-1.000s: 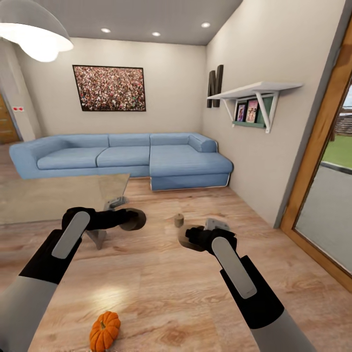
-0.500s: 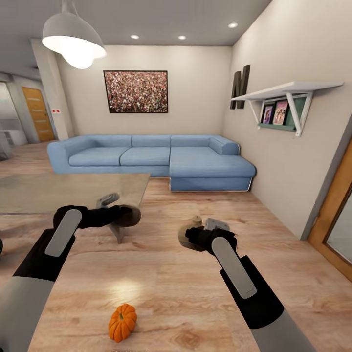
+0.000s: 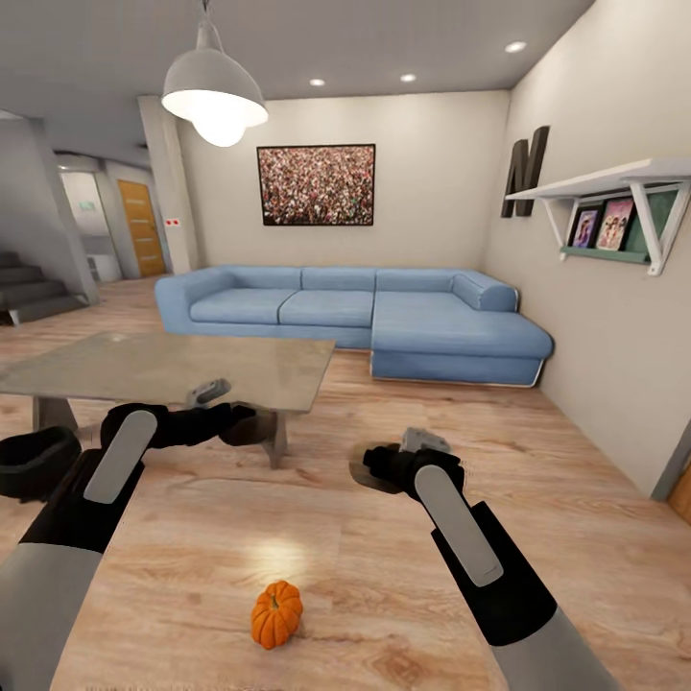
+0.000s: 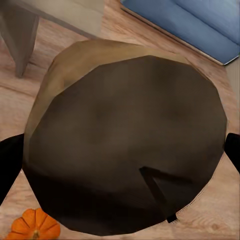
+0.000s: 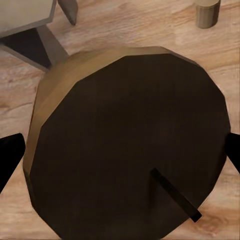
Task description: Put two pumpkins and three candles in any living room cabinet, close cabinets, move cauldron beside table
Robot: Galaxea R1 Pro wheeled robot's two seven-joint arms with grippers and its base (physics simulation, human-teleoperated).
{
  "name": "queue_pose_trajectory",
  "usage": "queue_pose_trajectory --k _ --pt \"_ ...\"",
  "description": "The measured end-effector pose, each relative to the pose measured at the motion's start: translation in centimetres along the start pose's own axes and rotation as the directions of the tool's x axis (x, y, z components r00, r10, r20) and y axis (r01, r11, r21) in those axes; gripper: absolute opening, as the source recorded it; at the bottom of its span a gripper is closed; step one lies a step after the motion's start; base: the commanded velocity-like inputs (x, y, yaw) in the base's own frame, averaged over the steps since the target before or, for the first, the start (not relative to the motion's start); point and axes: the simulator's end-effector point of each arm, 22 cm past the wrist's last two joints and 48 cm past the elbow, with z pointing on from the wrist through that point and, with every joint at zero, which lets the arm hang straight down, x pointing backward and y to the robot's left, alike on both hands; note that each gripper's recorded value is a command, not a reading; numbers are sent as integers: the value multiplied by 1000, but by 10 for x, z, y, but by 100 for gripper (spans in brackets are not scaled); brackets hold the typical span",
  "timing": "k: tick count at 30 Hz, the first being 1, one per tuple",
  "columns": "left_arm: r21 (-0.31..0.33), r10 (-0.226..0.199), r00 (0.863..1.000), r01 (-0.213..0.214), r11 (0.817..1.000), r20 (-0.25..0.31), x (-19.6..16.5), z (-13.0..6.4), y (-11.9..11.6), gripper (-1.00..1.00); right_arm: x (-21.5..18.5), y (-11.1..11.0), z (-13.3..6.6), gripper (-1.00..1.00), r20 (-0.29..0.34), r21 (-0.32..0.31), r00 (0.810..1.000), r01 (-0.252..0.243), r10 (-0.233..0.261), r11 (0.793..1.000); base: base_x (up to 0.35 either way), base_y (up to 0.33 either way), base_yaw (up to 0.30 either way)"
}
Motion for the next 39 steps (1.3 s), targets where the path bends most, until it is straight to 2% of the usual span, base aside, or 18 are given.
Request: queue_pose_trajectory --k 39 --pt "10 -6 999 5 1000 33 -13 -14 -5 -100 -8 4 -11 -100 23 -9 1000 3 -3 1000 -5 19 280"
